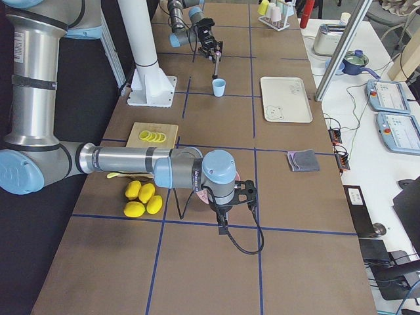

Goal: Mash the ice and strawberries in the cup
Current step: 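Lower the muddler into the cup and press down with the left gripper, then lift the muddler out of the cup with the left gripper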

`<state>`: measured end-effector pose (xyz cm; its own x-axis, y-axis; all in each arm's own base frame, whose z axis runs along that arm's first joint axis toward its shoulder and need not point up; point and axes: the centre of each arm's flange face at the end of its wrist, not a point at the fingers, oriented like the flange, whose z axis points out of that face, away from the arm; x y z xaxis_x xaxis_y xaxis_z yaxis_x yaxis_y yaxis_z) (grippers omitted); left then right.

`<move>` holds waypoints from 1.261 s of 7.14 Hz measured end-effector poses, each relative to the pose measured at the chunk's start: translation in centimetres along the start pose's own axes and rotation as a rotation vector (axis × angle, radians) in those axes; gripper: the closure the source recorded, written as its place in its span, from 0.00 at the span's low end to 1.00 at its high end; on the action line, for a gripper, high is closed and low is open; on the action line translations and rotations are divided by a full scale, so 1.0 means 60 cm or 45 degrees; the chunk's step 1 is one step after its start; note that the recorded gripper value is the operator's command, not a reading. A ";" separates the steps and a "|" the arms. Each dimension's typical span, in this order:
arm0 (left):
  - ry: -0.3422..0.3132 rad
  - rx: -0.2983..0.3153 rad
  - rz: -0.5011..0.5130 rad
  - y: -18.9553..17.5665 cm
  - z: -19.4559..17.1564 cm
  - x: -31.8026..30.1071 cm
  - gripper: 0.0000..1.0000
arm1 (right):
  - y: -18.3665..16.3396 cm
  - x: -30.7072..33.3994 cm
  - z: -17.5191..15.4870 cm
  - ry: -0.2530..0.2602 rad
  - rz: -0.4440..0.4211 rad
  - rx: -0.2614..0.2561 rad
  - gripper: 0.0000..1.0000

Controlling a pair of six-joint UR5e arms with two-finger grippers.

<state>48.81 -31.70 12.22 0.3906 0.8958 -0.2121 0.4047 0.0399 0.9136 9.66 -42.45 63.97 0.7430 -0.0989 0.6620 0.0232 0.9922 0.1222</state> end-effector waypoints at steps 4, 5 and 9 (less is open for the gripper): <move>-0.085 -0.421 -0.008 -0.027 0.016 0.006 1.00 | 0.001 0.000 0.001 0.000 0.001 -0.001 0.01; -0.117 -0.519 -0.017 -0.016 0.024 0.000 1.00 | 0.001 0.001 0.001 0.000 0.001 -0.001 0.01; -0.259 -0.927 0.060 0.041 0.037 -0.058 1.00 | 0.002 0.001 0.002 0.000 0.002 -0.003 0.01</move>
<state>50.27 -35.71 14.44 0.5674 0.8073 -0.1624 -0.2370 0.3490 0.9067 9.62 -42.37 64.10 0.7427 -0.0976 0.6624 0.0239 0.9926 0.1194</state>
